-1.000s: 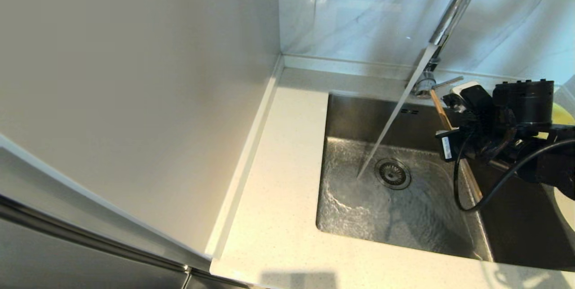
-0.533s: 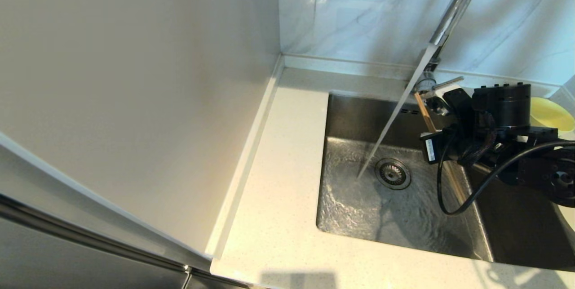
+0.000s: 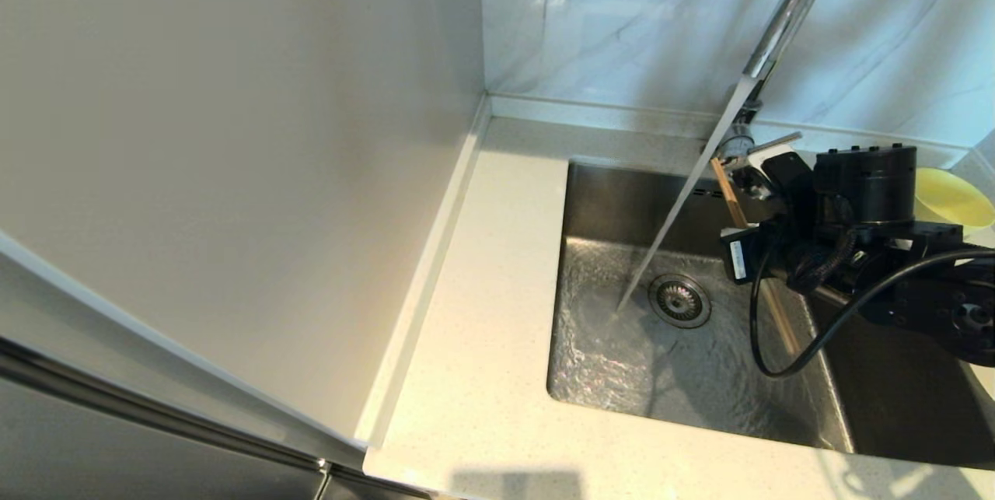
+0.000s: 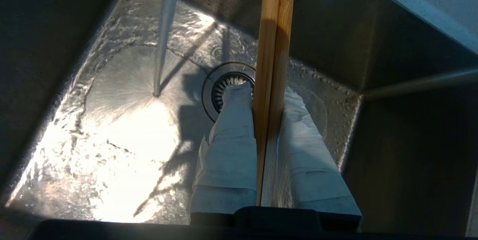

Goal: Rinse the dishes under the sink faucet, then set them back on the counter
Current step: Rinse the chopsticks

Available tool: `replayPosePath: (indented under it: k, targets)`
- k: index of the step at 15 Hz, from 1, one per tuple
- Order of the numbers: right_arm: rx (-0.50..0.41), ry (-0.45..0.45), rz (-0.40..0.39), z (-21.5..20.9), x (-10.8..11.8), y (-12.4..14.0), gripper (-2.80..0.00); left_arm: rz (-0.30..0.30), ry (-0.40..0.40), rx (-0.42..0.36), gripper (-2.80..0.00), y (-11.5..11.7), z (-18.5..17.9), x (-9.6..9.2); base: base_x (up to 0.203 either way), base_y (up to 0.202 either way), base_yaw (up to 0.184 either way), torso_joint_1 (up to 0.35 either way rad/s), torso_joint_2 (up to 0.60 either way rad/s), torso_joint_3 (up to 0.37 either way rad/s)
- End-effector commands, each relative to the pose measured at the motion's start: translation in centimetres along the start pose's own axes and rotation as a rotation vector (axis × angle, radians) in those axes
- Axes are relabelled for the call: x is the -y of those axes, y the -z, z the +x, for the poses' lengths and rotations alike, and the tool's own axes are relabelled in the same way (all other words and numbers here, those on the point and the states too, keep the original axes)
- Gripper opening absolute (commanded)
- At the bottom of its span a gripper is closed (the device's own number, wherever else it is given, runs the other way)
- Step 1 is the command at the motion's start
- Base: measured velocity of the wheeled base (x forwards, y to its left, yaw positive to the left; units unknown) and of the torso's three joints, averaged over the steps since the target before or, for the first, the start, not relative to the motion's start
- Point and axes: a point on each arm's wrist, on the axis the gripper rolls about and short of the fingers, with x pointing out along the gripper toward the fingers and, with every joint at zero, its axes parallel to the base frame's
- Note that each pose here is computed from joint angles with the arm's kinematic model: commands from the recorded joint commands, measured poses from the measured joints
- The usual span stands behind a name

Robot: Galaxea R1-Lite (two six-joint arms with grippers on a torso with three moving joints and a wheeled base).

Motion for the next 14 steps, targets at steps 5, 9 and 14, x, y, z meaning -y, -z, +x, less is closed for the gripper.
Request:
replayPosePath:
  k: [5,9,14]
  targets:
    - [0.056,-0.018,0.02,-0.6,-0.7,-0.7,-2.8,0.0,0.0,0.0,-2.8,0.0,0.0,0.0,0.0,0.0,0.0,0.0,0.0,0.0]
    - [0.051,-0.028,0.024,-0.9,-0.9,-0.4,-2.8,0.0,0.0,0.0,-2.8,0.0,0.0,0.0,0.0,0.0,0.0,0.0,0.0,0.0]
    - [0.082,-0.04,0.034,-1.4,-1.3,-0.6,-2.8,0.0,0.0,0.0,-2.8,0.0,0.0,0.0,0.0,0.0,0.0,0.0,0.0,0.0]
